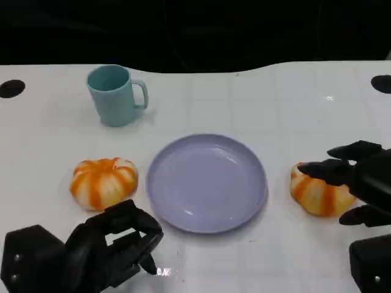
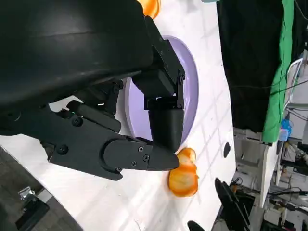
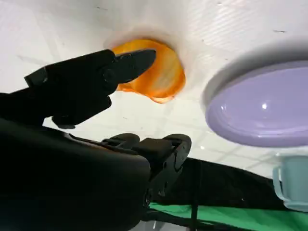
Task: Grasp the bread from the table and place it into the plate.
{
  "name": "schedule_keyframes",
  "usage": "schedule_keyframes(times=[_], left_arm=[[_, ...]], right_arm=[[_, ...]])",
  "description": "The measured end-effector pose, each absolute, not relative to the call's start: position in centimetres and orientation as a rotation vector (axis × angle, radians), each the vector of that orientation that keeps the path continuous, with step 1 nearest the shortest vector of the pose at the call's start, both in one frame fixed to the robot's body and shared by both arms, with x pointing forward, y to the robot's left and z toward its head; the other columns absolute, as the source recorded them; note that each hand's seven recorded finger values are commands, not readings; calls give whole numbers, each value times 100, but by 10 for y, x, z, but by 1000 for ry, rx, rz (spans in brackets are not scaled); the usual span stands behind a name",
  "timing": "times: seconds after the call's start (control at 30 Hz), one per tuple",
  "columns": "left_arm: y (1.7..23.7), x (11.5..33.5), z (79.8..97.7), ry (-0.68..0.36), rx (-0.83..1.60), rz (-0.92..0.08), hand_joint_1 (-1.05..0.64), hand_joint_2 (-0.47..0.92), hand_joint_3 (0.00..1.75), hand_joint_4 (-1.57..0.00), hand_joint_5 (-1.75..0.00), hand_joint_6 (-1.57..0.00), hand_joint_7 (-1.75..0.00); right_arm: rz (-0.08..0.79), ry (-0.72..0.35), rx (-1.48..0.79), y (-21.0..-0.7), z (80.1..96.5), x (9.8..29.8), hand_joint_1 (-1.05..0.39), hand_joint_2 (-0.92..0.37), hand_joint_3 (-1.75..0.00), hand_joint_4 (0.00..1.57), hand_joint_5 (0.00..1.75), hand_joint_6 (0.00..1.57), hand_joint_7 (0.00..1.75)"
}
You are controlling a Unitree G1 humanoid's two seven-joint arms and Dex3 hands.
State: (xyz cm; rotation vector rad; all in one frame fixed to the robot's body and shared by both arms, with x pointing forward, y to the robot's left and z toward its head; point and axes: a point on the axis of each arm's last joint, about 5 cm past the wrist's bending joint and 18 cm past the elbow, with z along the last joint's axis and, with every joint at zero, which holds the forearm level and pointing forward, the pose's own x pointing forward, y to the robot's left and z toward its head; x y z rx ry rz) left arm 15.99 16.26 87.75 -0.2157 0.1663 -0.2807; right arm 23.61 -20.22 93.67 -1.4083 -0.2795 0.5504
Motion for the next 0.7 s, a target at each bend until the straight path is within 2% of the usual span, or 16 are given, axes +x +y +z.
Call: schedule_keyframes(times=[0.3,0.7], left_arm=[[162,160,878,167,-216,-277,-52,92,28,-71,-175,-72,-139],[162,160,878,168,-214,-274,-53,92,28,-72,-175,-72,-140]], right_arm=[[604,-199,-1420,-193,922,256,-49,-85,-1,13,19,28,0],[664,-92,-1421,-172,911,280,-43,-87,-1,26,16,37,3]])
